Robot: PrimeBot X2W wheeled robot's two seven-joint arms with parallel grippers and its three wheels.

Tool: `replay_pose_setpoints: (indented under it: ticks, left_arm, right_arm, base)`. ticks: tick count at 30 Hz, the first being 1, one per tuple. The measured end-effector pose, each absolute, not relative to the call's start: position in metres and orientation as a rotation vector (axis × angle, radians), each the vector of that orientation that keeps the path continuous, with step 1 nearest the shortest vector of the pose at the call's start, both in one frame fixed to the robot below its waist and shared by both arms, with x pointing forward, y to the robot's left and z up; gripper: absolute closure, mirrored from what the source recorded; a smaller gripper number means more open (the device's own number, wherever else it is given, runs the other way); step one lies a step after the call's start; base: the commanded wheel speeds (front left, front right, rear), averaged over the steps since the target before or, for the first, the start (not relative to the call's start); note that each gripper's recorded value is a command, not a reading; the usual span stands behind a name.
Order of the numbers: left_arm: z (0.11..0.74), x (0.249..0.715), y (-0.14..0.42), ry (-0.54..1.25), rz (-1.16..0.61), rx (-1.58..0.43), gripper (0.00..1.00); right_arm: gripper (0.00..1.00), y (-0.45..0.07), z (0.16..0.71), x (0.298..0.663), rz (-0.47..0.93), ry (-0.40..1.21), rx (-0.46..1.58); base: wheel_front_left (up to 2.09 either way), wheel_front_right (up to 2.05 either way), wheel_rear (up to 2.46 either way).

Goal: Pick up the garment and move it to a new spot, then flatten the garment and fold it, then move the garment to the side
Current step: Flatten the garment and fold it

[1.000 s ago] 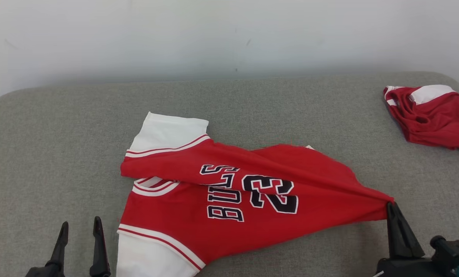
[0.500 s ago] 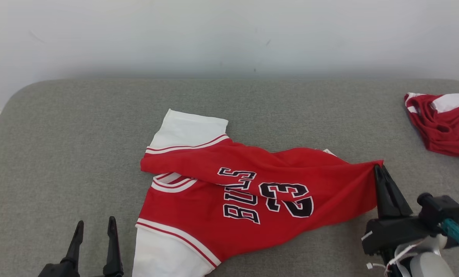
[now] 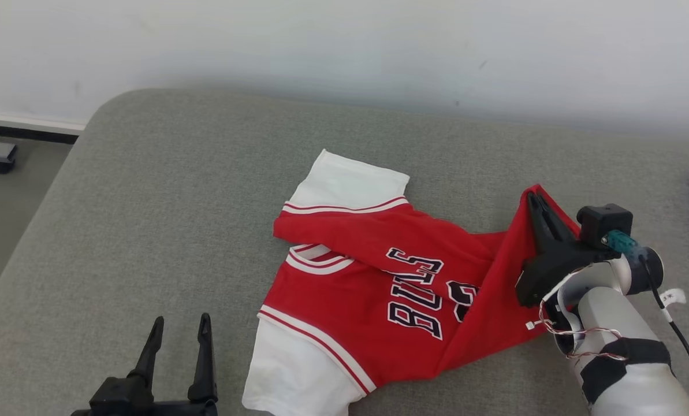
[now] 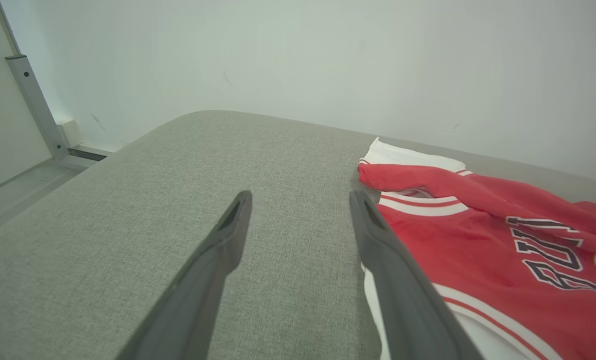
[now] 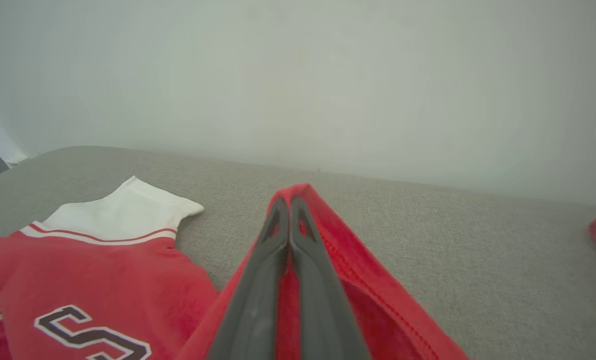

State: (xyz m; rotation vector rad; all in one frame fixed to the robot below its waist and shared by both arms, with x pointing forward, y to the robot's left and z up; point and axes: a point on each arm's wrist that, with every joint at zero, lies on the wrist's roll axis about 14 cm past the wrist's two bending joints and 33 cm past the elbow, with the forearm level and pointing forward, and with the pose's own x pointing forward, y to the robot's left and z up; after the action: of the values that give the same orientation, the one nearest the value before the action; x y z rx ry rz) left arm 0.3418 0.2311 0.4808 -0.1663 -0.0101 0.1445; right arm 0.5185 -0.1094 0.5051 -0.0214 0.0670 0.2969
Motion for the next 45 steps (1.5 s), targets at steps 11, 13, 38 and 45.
replay_pose_setpoints:
  ticks: [11,13,38,45]
  left_arm:
    - [0.48,0.34,0.233,-0.006,0.158,-0.164,0.0]
    - [0.48,0.341,0.232,-0.007,0.151,-0.163,0.0]
    - [0.492,0.354,0.208,-0.044,0.058,-0.148,0.0]
    - [0.487,0.351,0.216,-0.03,0.082,-0.144,0.0]
  right_arm:
    - [0.0,-0.107,0.487,0.522,0.292,0.129,-0.025]
    - [0.0,-0.113,0.498,0.52,0.278,0.089,0.0]
    - [0.0,-0.208,0.466,0.41,0.119,0.096,0.01]
    - [0.0,-0.197,0.454,0.43,0.146,0.151,0.001]
  base:
    - [0.0,0.0,0.0]
    - [0.0,0.0,0.0]
    - [0.0,0.0,0.0]
    - [0.0,0.0,0.0]
